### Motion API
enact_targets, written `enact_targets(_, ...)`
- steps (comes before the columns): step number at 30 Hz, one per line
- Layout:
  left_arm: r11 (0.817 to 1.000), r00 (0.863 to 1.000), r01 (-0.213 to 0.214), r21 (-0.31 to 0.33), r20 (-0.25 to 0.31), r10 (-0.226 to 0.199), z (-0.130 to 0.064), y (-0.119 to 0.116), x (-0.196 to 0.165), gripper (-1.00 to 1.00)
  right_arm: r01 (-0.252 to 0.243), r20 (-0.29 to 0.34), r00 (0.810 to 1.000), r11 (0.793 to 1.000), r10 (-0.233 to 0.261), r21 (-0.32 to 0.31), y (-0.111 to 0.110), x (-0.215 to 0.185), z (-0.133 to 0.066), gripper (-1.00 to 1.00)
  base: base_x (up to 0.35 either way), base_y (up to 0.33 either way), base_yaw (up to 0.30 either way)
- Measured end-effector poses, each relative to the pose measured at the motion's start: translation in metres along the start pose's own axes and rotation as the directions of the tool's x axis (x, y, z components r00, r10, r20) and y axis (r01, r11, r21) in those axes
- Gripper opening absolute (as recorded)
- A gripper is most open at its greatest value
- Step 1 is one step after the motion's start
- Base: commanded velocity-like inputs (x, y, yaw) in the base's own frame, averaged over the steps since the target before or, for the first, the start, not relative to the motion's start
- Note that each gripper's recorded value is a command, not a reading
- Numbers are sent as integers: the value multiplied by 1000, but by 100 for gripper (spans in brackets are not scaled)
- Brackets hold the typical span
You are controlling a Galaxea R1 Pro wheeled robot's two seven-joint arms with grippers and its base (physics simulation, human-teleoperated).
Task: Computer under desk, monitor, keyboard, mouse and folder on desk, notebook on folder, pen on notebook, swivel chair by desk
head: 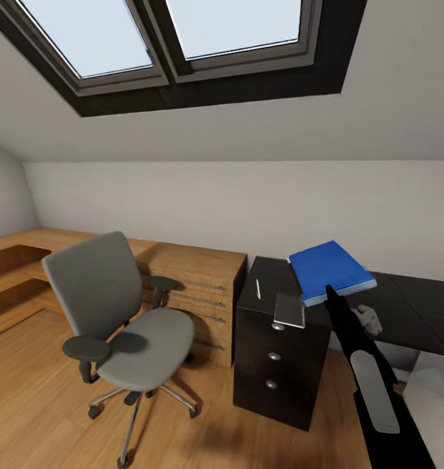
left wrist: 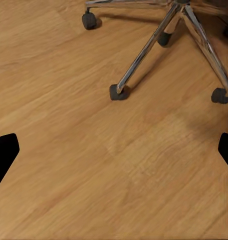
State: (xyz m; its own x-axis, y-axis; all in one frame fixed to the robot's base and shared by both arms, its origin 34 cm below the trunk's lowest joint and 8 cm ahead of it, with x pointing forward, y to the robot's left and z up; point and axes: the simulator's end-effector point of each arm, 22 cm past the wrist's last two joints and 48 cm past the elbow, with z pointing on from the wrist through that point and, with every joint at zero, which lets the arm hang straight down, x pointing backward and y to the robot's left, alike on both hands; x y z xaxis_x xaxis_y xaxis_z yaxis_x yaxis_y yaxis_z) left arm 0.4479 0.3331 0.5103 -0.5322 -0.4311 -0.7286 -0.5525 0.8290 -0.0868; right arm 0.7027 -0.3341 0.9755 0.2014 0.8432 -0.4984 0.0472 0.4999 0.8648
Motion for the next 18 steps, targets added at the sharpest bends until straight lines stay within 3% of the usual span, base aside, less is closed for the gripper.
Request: enact_targets(18,1000,1000,-7,-9,-17,7,-20,-1,-17,100,-30,21,999,997,29,65,-4,-25,8,-100,0,0,-211)
